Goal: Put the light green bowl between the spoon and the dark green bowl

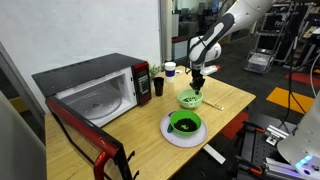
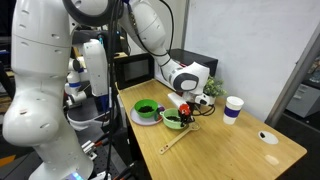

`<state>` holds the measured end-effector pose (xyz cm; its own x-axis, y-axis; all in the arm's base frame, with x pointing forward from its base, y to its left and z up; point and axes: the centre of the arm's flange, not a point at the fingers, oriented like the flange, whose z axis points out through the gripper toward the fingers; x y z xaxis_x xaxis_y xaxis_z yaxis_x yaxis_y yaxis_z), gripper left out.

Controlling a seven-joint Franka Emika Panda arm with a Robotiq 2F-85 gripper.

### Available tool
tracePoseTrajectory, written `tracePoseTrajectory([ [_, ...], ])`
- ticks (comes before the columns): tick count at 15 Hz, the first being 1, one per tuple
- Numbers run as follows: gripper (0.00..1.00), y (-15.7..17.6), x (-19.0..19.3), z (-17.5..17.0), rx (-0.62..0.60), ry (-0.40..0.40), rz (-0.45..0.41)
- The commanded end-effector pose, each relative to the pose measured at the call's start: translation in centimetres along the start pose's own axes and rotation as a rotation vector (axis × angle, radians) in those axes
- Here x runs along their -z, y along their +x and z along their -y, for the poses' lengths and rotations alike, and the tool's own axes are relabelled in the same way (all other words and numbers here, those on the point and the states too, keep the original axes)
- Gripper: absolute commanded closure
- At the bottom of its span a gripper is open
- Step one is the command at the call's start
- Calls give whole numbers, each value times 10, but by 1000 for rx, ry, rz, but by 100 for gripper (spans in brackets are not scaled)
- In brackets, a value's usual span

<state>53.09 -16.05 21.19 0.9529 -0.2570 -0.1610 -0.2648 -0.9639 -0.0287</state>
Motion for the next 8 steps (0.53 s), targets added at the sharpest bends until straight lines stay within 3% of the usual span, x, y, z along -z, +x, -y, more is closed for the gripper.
tracePoseTrajectory([
  [1, 98, 12, -7, -1, 3, -9, -18],
  [8, 98, 17, -20, 0, 19, -14, -20],
])
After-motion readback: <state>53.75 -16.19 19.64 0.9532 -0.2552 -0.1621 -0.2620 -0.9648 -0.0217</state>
